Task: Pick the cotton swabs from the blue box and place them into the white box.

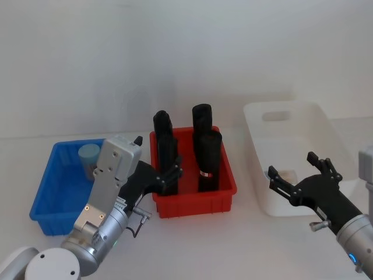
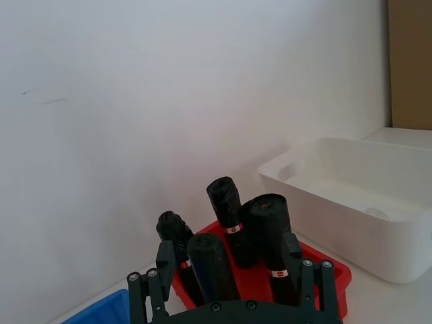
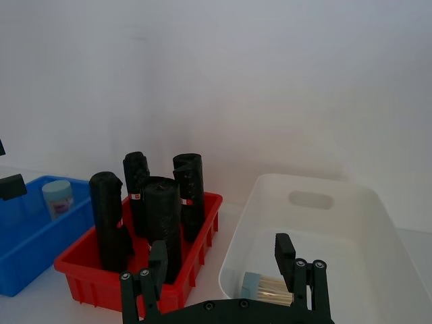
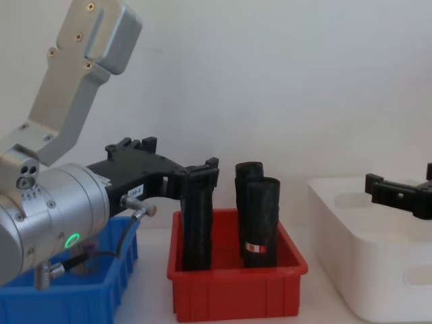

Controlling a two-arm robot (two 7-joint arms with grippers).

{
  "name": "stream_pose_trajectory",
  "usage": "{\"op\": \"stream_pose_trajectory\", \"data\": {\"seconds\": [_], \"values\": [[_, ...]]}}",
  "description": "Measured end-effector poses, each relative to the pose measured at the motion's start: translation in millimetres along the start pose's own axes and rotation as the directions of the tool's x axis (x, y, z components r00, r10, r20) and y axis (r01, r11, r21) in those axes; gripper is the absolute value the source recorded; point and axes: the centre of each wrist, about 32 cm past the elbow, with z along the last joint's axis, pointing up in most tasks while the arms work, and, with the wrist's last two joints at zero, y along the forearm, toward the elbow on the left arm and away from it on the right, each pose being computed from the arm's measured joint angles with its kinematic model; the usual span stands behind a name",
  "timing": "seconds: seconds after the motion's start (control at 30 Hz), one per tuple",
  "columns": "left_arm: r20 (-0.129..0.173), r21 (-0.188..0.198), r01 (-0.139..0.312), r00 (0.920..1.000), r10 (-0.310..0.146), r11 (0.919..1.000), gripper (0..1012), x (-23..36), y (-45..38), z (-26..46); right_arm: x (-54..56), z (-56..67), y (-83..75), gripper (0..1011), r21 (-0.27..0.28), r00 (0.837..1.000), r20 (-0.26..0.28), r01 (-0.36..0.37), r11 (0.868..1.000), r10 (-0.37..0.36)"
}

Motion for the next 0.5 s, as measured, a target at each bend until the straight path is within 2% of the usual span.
{"op": "stream_pose_trajectory", "data": {"seconds": [0.23,0.5], "values": [[0.000,0.000,0.000,1.0000,0.000,1.0000,1004,0.2,-0.1,0.0,2.1,-3.3,8.8,1001,-0.008,0.999,0.018,-0.028,1.000,0.028],[-0.001,0.001,0.000,1.0000,0.000,1.0000,1004,0.2,0.0,-0.1,5.0,-11.4,35.1,1002,-0.020,0.995,0.050,-0.086,0.996,0.087]]}}
